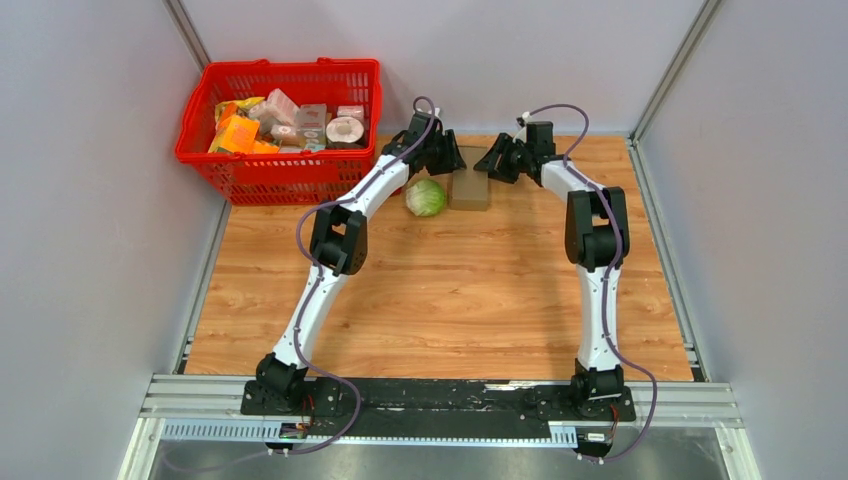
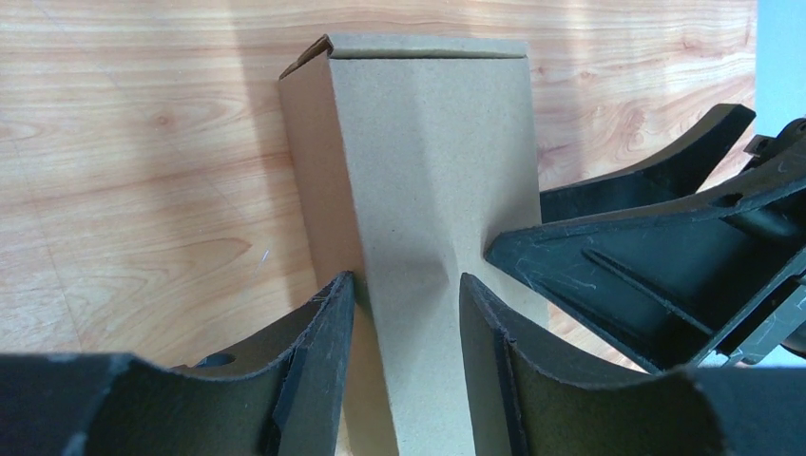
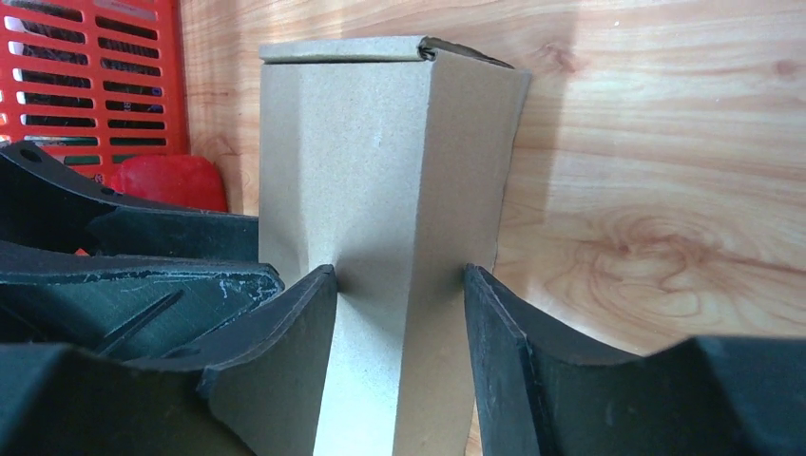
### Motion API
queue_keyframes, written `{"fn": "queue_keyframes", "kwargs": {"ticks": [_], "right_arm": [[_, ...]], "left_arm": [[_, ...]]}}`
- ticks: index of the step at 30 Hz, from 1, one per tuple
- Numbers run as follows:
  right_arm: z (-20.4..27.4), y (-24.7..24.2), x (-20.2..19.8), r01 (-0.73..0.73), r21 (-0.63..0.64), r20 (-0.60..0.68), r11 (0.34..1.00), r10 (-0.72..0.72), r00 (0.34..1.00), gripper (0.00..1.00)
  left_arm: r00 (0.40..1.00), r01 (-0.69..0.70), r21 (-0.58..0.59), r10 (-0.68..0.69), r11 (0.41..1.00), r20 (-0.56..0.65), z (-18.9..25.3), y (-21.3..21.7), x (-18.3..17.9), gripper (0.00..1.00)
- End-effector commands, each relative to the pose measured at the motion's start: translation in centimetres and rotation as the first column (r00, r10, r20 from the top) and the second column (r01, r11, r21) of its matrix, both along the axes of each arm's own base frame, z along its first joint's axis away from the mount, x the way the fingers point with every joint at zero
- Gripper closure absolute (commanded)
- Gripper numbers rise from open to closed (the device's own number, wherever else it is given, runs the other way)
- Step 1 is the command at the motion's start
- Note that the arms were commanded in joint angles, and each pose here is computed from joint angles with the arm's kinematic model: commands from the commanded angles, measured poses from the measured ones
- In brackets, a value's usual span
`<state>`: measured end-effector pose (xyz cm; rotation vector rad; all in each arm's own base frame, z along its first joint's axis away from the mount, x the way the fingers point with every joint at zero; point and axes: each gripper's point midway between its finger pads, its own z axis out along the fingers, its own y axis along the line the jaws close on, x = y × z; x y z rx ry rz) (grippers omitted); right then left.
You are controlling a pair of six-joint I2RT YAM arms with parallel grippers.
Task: Fold the paper box
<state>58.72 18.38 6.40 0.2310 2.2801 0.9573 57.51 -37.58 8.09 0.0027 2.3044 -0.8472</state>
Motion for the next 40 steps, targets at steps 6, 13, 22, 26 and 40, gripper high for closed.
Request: {"fn": "queue_keyframes", "kwargs": {"ticks": [6, 13, 22, 26, 40], "right_arm": [[1.7, 1.0, 0.9, -0.037, 0.031, 0.040, 0.999, 0.036, 0.999, 0.41], [7.1, -2.9, 0.3, 0.038, -0.080, 0.068, 0.996, -0.033, 0.997, 0.30], [13.0, -7.7, -11.0, 0.188, -0.398, 0.023, 0.898, -0.195, 0.980, 0.20], [18.6, -7.7, -18.5, 0.250, -0.510, 0.172, 0.823, -0.187, 0.967, 0.10], [39.0, -11.6, -41.9, 0.287, -0.222, 0.703, 0.932, -0.050, 0.709, 0.00]], "left_arm": [[0.993, 0.039, -0.009, -0.037, 0.999, 0.112, 5.4, -0.4, 0.2, 0.35], [0.985, -0.023, 0.076, 0.009, 0.997, 0.175, 11.7, 5.0, 0.2, 0.29], [0.939, 0.103, 0.174, -0.154, 0.979, 0.306, 23.4, 4.3, -11.5, 0.28], [0.882, 0.169, 0.321, -0.288, 0.932, 0.373, 25.3, 4.4, -19.8, 0.29], [0.689, -0.062, 0.129, -0.051, 0.990, 0.723, 36.7, 26.0, -41.0, 0.28]]}}
